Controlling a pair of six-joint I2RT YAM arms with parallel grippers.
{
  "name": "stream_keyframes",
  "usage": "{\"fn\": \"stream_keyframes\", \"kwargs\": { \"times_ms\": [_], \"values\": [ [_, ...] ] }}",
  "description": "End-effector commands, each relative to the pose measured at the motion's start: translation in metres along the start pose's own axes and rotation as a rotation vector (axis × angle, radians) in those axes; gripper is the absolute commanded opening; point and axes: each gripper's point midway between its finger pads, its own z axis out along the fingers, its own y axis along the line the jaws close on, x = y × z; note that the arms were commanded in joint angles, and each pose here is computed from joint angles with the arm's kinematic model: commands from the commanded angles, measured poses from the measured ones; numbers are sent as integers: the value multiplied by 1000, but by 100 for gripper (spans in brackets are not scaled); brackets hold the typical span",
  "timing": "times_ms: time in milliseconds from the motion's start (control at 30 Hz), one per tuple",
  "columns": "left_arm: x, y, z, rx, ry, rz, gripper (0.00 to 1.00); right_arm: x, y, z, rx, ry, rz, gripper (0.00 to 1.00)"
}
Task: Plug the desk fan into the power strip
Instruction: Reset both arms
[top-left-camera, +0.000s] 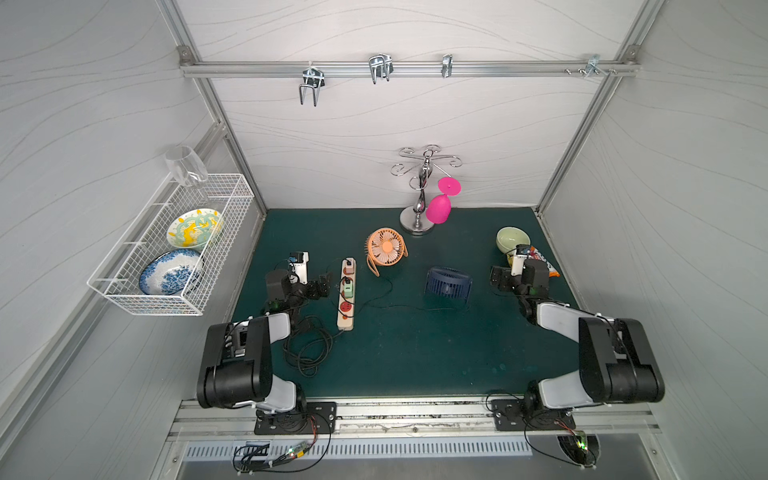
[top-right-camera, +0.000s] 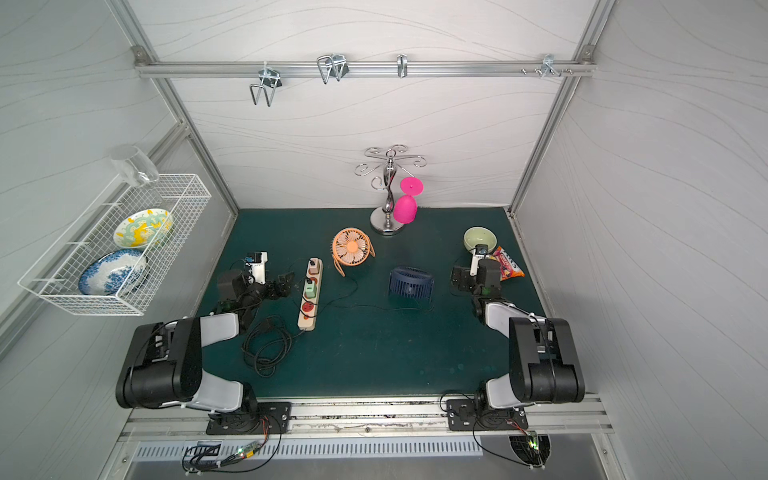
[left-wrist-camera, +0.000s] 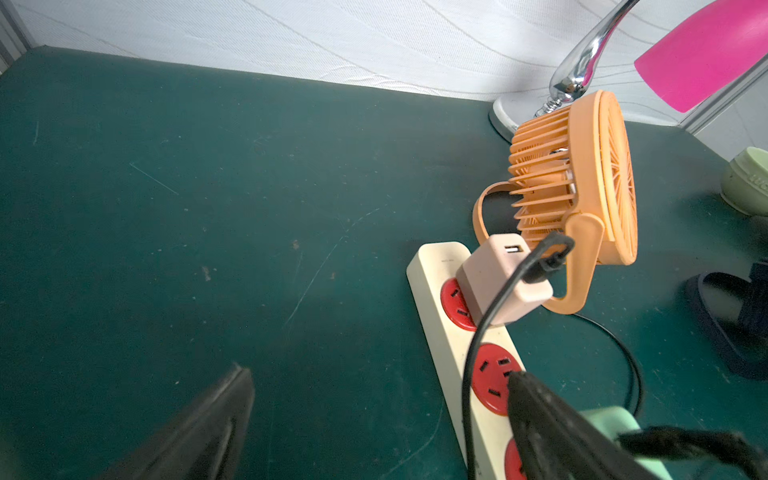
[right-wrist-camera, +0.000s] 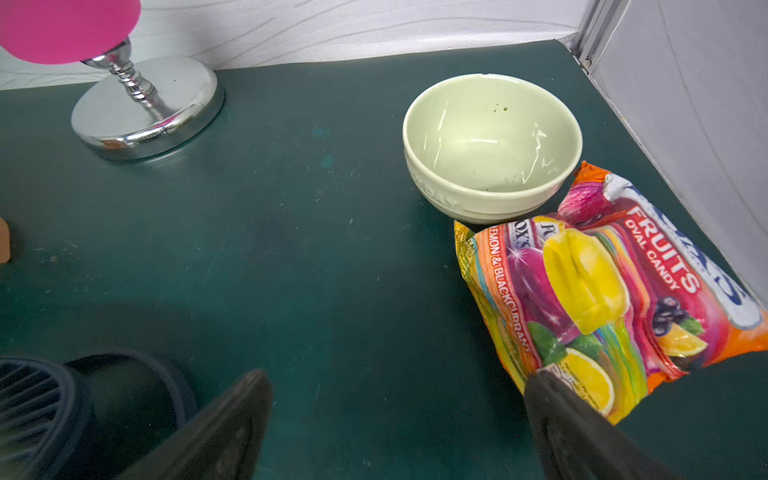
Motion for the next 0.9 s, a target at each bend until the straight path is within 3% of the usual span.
{"fn": "stream_keyframes", "kwargs": {
  "times_ms": [0,467,533,600,867],
  "values": [
    [-19,-1,2,-14,-87,42,100,-4,-6,3,5,-55,4,99],
    [-13,3,3,-65,-96,53,100,9,-4,10,-29,-80,10,99],
    [-11,3,5,-60,-140,61,100,9,-5,9,-28,-80,9,99],
    [-8,6,5,-85,-94,54,100,9,-4,9,-28,-80,8,99],
    [-8,5,8,-100,-91,63,100,9,-4,9,-29,-79,8,99]
  ]
}}
